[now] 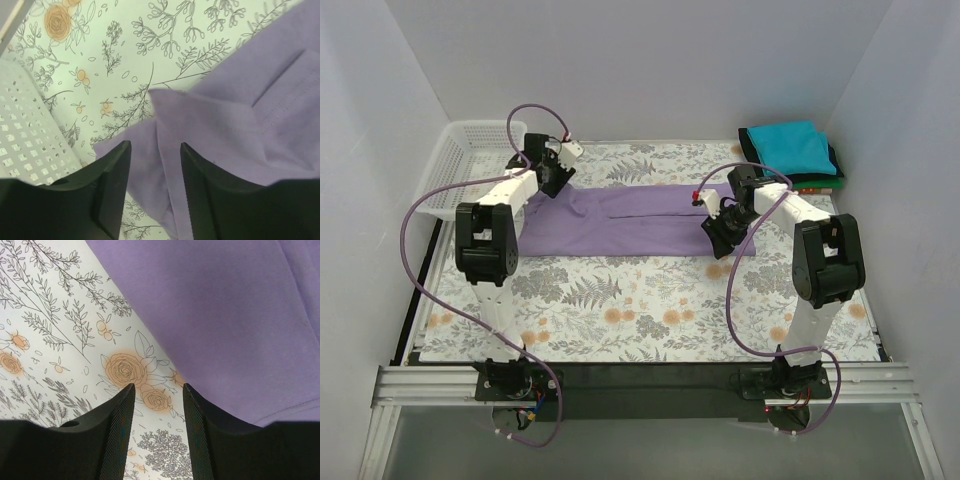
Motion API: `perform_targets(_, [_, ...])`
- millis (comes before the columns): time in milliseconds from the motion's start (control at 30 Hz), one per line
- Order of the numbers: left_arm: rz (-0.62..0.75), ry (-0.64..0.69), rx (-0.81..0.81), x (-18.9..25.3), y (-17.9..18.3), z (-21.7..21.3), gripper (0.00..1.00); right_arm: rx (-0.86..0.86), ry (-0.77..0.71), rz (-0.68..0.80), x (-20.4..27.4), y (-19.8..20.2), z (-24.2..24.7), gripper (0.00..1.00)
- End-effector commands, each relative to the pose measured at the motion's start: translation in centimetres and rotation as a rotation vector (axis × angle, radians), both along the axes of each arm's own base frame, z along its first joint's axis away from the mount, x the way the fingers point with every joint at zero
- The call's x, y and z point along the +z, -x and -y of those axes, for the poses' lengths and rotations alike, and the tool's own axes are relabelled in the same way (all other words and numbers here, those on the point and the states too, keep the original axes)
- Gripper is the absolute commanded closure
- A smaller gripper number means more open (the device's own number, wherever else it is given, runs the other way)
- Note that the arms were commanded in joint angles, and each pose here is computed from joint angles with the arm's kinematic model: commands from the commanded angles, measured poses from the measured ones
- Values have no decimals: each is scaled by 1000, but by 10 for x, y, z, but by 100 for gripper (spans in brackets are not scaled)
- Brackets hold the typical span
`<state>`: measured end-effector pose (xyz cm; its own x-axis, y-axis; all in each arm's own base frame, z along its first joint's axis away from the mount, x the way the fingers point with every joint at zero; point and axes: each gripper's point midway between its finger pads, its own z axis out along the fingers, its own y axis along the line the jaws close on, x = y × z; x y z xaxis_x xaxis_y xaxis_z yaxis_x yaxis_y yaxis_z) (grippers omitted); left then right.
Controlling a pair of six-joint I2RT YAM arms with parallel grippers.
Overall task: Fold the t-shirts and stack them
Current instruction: Fold the tshirt
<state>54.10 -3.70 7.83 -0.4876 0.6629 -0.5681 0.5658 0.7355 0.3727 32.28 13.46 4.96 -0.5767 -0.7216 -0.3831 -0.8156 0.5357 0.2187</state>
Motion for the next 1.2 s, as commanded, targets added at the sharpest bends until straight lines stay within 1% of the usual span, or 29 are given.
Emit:
perform_targets(0, [73, 15, 86, 24, -19, -5, 55, -5, 14, 31, 5, -9, 5, 50])
perform_targets(67, [74, 47, 112, 35, -13, -7, 53, -12, 22, 45, 8, -12, 7, 51])
perform_targets(100, [59, 91, 119, 46, 0, -8, 53, -29, 26, 59, 11, -17, 12, 51])
perform_targets(167, [20, 136, 124, 53, 22, -7, 53, -53, 32, 69, 15, -21, 17, 52])
perform_targets(200, [1, 164, 123, 66, 39, -8, 53, -69, 38, 73, 15, -24, 23, 52])
perform_targets(233, [-64, 185, 133, 51, 61, -8, 53, -79, 45, 70, 13, -26, 25, 53])
perform_targets(300, [-104, 209, 135, 51, 91, -9, 54, -87, 63, 65, 9, -26, 28, 53])
perform_targets(333, [-165, 232, 121, 33, 111, -3, 54, -92, 67, 58, 4, -28, 28, 54])
perform_targets(367, [-194, 240, 124, 25, 121, -2, 54, -100, 71, 59, 2, -30, 29, 54])
perform_targets(400, [-200, 249, 131, 23, 127, -2, 54, -112, 85, 61, -1, -32, 31, 54])
perform_targets(433, [-238, 265, 138, 11, 138, 1, 54, -117, 93, 69, -7, -35, 32, 54])
perform_targets(500, [-272, 283, 136, -1, 146, 4, 55, -126, 124, 73, -13, -39, 37, 54])
perform_targets(633, [-319, 256, 153, -31, 159, -1, 56, -131, 205, 68, -35, -40, 51, 55])
perform_targets(767, [-365, 226, 160, -54, 170, -6, 56, -122, 266, 36, -54, -31, 62, 56])
perform_targets(867, [-408, 200, 154, -69, 184, -9, 57, -101, 310, 19, -62, -21, 72, 57])
perform_targets(900, [-431, 190, 141, -75, 195, -9, 57, -92, 333, -4, -68, -9, 77, 57])
perform_targets(967, [-443, 189, 124, -73, 207, -9, 58, -75, 344, -8, -66, 1, 82, 59])
perform_targets(1000, [-468, 187, 118, -77, 220, -8, 58, -65, 351, -14, -66, 8, 84, 60])
perform_targets(1033, [-475, 186, 105, -76, 226, -8, 58, -53, 361, -32, -67, 24, 88, 61])
perform_targets(1067, [-485, 190, 96, -70, 235, -7, 58, -46, 368, -38, -68, 31, 91, 61])
perform_targets(1167, [-521, 225, 63, -62, 262, 1, 58, -24, 379, -56, -66, 55, 98, 63])
